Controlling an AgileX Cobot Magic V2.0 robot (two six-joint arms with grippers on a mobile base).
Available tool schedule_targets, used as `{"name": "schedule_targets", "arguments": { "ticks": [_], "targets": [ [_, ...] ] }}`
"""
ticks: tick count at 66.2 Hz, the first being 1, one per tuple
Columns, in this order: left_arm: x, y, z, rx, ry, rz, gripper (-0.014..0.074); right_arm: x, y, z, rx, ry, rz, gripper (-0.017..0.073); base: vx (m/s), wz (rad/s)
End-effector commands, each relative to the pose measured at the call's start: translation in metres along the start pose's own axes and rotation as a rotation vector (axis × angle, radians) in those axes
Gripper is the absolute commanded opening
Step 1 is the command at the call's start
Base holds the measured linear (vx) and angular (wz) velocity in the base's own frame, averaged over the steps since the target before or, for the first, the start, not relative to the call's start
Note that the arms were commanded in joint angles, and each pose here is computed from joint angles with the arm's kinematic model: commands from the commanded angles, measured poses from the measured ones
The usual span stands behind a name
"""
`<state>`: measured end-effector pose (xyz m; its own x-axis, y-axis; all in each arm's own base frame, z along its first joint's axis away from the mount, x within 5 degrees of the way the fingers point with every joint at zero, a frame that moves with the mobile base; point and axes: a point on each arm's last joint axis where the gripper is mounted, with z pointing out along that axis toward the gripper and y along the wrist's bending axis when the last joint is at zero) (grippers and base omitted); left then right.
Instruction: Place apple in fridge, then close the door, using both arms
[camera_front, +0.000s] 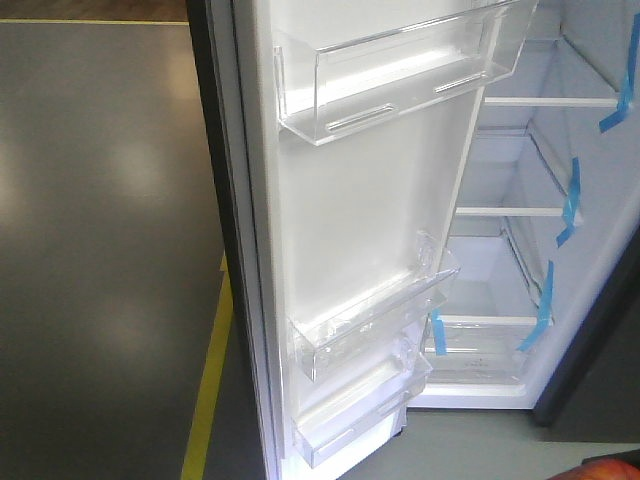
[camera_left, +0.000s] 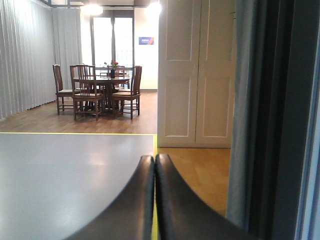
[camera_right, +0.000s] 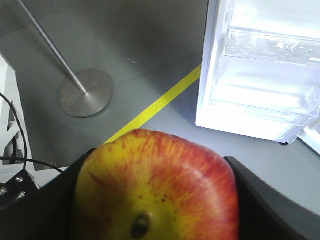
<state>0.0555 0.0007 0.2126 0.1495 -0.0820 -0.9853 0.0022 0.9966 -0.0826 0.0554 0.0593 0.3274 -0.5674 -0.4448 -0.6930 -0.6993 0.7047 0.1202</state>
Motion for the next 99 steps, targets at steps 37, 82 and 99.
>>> {"name": "schedule_targets", "arguments": {
  "ticks": [37,82,99],
  "targets": [
    [0.0023,0.0003,-0.0012,0.006,-0.058,-0.012,-0.0006,-0.0099,0.0010,-0.0055,0.001,-0.078,-0.006,0.0150,0.05,0.00],
    [0.0023,0.0003,-0.0012,0.006,-0.058,-0.012,-0.0006,-0.0099,0.0010,-0.0055,0.001,-0.078,-0.006,0.0150,0.05,0.00],
    [0.0023,0.0003,-0.0012,0.006,-0.058,-0.012,-0.0006,-0.0099,0.0010,-0.0055,0.001,-0.078,-0.006,0.0150,0.02,-0.04]
  ]
}}
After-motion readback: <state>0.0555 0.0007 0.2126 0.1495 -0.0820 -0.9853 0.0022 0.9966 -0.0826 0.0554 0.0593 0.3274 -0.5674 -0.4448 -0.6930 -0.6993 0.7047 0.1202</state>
